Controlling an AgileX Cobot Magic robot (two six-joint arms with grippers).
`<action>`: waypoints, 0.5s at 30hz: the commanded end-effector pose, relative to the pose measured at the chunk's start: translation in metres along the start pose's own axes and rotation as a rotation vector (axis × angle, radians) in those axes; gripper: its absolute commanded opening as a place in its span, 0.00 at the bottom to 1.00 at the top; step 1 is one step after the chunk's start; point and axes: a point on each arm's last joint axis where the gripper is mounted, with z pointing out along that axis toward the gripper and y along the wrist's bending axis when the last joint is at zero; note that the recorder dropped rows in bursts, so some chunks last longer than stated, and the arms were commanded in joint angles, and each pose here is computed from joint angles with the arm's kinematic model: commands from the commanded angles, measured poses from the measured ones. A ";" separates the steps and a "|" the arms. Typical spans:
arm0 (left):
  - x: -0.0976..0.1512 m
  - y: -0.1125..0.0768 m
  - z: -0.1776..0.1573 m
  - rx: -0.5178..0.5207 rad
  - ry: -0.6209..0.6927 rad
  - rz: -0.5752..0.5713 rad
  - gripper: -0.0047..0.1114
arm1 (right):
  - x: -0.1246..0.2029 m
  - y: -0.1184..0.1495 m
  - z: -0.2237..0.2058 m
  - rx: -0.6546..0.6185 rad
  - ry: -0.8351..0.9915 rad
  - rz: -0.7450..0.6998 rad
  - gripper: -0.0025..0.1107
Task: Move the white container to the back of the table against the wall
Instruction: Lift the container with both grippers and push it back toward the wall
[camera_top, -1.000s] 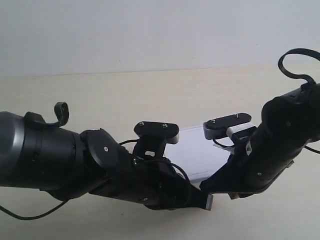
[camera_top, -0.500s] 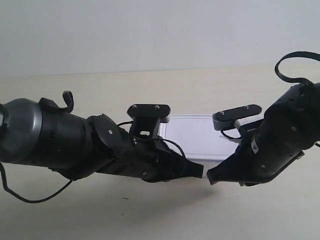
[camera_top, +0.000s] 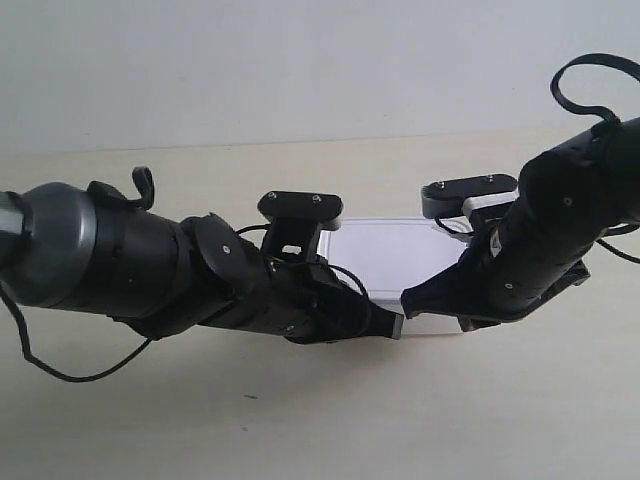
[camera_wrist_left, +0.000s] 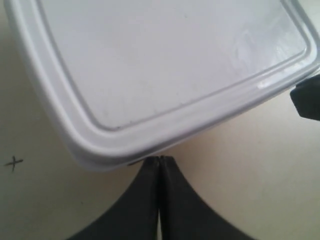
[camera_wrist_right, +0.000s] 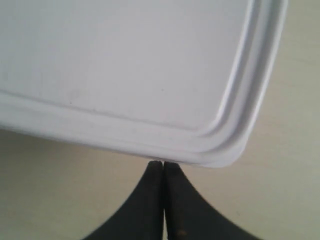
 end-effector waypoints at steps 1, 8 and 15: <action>-0.003 0.001 0.008 -0.009 -0.007 0.011 0.04 | -0.007 0.000 0.006 0.000 0.005 -0.003 0.02; -0.009 0.010 0.011 -0.039 -0.032 -0.005 0.04 | -0.018 0.001 0.013 0.013 -0.005 -0.008 0.02; -0.020 0.023 0.012 -0.055 -0.052 -0.030 0.04 | -0.030 -0.002 0.020 0.018 -0.011 0.010 0.02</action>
